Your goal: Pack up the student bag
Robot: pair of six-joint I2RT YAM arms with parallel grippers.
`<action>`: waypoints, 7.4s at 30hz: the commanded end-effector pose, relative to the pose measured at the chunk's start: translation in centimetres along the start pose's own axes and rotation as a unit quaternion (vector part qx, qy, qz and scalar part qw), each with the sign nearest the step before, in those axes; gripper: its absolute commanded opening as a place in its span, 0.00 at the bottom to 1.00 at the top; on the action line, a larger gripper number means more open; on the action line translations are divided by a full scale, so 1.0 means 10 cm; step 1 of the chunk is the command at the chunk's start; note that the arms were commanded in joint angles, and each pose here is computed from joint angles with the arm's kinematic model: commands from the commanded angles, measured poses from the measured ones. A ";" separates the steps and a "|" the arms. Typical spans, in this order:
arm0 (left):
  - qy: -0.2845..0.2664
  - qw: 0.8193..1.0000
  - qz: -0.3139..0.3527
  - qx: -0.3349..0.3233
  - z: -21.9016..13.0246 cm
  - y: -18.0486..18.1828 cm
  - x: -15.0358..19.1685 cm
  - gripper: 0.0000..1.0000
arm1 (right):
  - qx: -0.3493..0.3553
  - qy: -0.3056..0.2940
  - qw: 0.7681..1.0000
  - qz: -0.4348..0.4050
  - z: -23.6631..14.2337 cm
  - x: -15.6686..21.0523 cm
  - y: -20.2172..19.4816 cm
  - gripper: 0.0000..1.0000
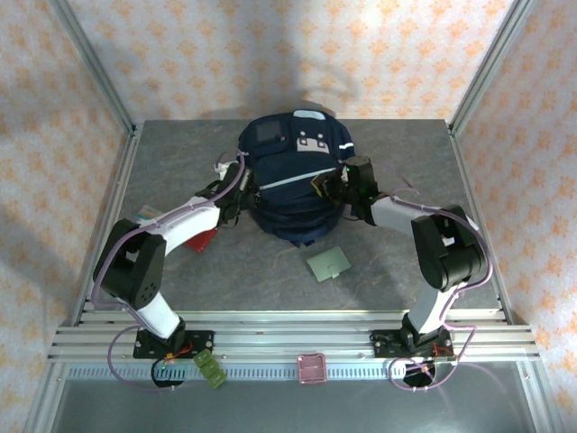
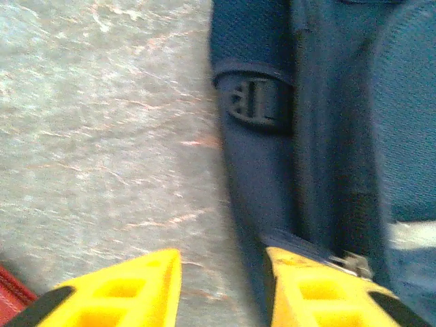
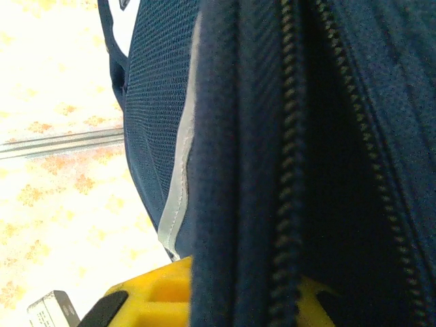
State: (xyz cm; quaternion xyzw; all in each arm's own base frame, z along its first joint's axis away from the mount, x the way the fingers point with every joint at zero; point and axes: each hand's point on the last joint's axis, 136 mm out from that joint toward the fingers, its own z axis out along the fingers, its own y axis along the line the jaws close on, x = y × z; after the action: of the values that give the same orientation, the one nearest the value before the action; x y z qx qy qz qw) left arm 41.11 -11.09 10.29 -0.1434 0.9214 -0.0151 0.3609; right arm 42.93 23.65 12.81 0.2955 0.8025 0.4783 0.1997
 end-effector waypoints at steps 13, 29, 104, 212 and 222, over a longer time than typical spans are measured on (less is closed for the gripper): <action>-0.062 0.968 0.209 0.124 -0.60 -1.12 -0.05 0.70 | -0.116 -0.011 0.989 -0.090 -0.30 -0.16 1.09 0.35; -0.108 0.939 0.328 -0.001 -0.18 -1.41 -0.40 0.40 | -0.130 -0.012 0.985 -0.111 -0.54 -0.07 1.21 0.35; -0.111 0.961 0.207 0.147 -0.83 -1.77 -1.19 0.00 | 0.048 -0.023 0.983 -0.176 -1.65 0.78 -0.11 0.00; 0.203 0.950 -0.212 0.106 -0.15 0.66 1.32 0.55 | 0.044 0.283 0.888 -0.359 0.18 2.14 -0.14 0.52; 0.206 0.940 -0.228 0.150 -0.27 0.56 1.48 0.63 | 0.081 0.331 0.870 -0.357 0.61 2.43 -0.41 0.37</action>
State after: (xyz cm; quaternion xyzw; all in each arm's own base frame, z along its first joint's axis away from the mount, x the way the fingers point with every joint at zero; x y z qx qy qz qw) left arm 29.81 -8.59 2.99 -0.2840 0.9029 -0.2380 0.2180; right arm 27.10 41.78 6.14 -0.1682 0.9050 0.3853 0.0658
